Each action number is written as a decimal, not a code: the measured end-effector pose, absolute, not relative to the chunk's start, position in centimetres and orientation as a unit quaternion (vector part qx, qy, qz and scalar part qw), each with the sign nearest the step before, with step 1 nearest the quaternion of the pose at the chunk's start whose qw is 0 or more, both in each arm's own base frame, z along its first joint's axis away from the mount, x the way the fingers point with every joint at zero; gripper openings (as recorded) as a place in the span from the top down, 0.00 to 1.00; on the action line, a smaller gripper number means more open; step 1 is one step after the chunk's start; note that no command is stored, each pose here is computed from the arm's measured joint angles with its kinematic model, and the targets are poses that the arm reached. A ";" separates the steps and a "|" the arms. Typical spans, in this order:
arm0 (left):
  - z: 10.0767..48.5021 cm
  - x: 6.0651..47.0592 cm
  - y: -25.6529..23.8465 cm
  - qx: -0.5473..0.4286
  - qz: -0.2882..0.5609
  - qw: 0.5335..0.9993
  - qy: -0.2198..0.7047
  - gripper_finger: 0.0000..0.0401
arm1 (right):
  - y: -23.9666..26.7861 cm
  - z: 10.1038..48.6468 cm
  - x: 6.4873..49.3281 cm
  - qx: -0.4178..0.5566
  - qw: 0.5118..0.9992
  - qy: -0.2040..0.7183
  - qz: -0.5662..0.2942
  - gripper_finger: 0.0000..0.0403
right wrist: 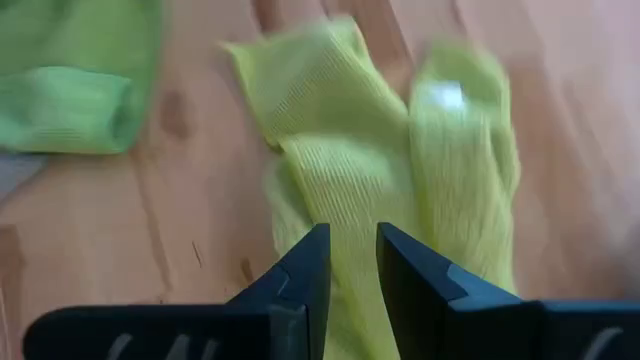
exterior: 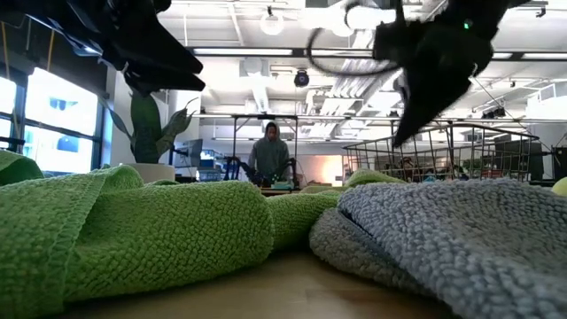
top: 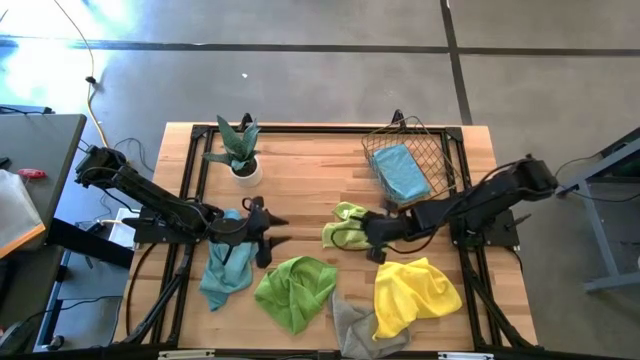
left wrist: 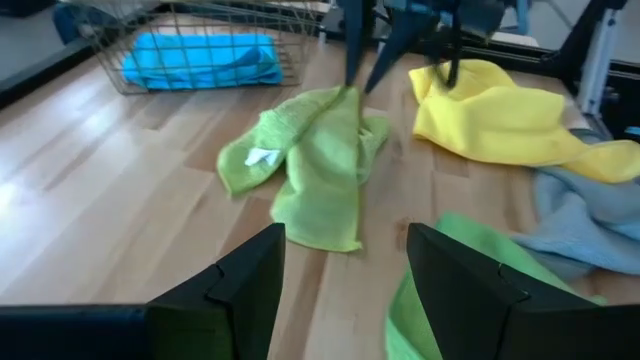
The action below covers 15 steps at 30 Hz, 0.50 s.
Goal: Fold microfiber towels
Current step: Fold the light green towel
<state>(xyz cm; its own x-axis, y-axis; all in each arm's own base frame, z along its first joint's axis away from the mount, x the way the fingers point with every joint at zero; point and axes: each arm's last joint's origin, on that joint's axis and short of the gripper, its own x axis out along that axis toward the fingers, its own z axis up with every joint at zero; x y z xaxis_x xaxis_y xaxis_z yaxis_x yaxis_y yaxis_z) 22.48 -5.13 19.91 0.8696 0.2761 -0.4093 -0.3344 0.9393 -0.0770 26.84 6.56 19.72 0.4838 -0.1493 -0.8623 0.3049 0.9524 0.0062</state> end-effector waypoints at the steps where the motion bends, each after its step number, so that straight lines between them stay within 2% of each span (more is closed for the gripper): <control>1: 19.9 22.5 -5.1 -0.069 0.162 0.964 0.199 0.50 | 6.4 19.3 26.6 0.097 0.847 0.500 -0.151 0.81; 4: 20.0 22.5 -5.0 -0.066 0.172 0.964 0.193 0.50 | 5.9 18.1 26.5 0.136 0.825 0.513 -0.193 0.81; 9: 20.0 22.5 -5.0 -0.068 0.170 0.964 0.192 0.50 | 5.0 16.5 27.5 0.140 0.812 0.523 -0.218 0.81; 15: 20.0 22.5 -5.1 -0.085 0.172 0.963 0.190 0.50 | 3.7 14.2 29.8 0.135 0.828 0.504 -0.205 0.81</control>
<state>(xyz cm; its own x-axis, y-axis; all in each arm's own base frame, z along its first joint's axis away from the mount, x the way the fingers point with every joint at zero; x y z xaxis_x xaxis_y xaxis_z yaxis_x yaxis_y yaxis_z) 22.50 -5.08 20.00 0.8681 0.2991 -0.3961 -0.3642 0.9261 -0.0989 29.79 3.73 14.20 0.4070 -0.2037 -0.8904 0.4760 0.8793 0.0164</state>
